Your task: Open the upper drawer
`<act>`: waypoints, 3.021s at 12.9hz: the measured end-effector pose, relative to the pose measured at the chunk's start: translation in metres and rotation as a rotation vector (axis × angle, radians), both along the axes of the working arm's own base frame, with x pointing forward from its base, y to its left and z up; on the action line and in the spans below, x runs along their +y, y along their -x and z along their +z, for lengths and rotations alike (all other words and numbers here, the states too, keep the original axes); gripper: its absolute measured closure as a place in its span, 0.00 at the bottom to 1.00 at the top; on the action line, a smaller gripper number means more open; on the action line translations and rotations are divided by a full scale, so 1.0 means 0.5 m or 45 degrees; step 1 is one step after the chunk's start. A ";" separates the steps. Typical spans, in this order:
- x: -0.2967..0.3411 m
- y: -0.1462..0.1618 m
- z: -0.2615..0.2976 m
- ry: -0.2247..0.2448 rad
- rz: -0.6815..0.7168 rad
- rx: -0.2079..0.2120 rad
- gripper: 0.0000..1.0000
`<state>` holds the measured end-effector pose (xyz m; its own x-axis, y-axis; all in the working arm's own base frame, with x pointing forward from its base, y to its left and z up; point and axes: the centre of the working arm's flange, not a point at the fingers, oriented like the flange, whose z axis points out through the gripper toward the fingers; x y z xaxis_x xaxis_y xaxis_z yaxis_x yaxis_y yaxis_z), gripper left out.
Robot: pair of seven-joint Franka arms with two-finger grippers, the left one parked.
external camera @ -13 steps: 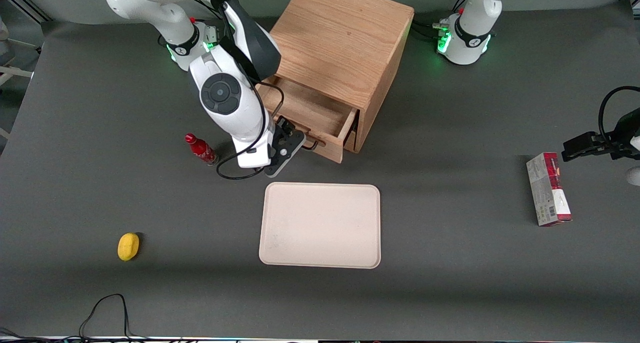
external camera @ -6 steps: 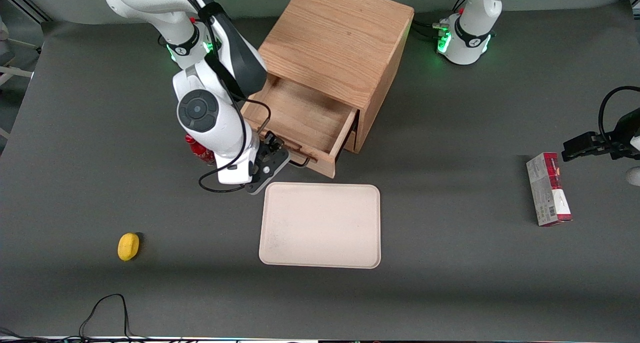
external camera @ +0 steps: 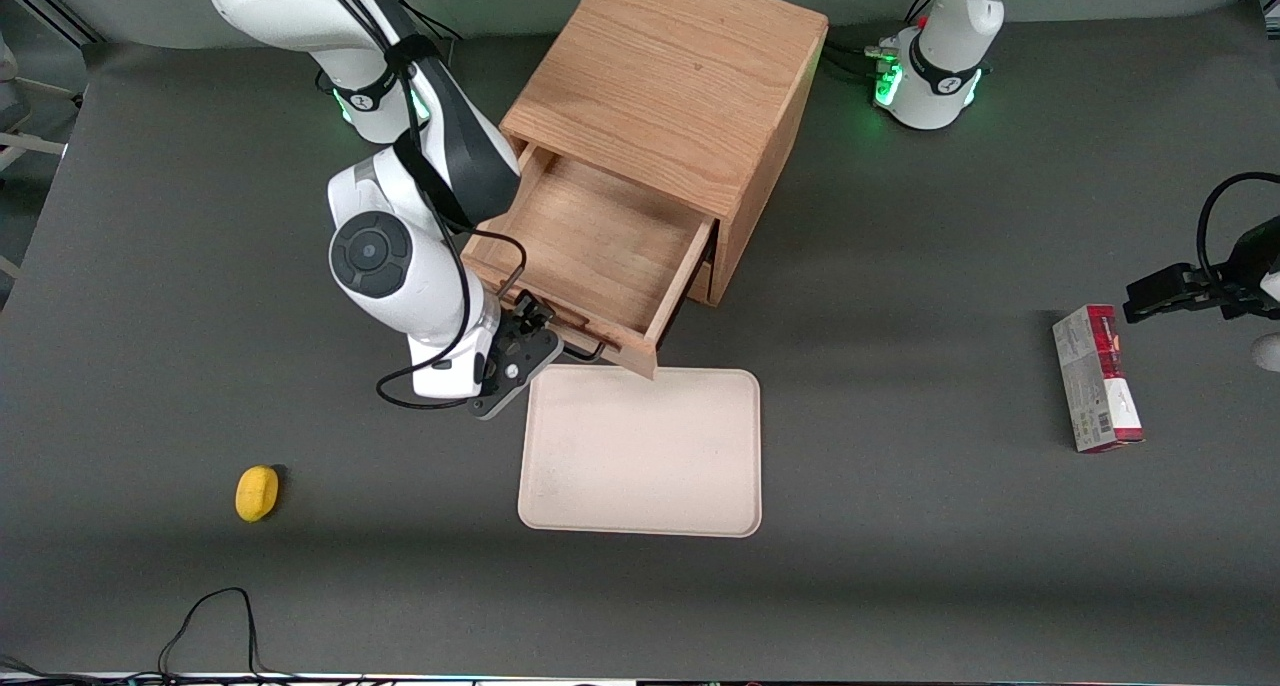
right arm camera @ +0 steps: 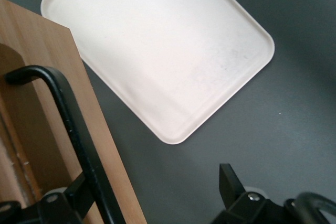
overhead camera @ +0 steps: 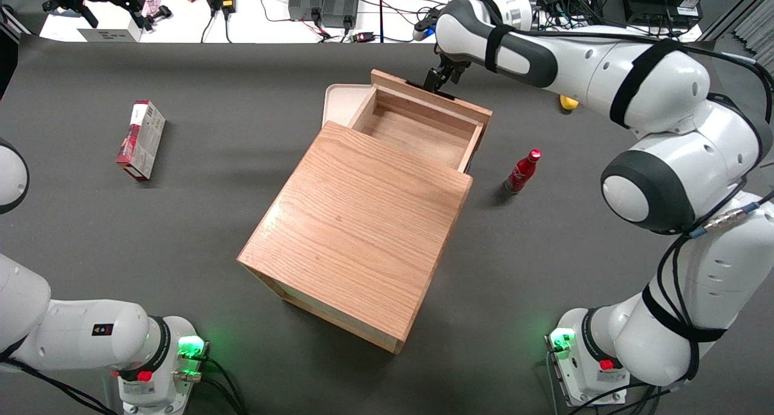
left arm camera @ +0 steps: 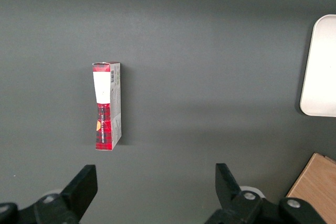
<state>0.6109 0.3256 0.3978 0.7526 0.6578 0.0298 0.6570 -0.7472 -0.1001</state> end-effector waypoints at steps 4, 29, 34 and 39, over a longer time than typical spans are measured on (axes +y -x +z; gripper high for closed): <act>-0.027 -0.037 -0.005 0.000 -0.033 -0.015 0.00; -0.404 -0.060 0.432 0.032 -0.686 -0.064 0.00; -0.638 -0.015 0.438 0.042 -0.869 -0.089 0.00; -0.688 0.055 0.424 0.088 -0.891 -0.081 0.00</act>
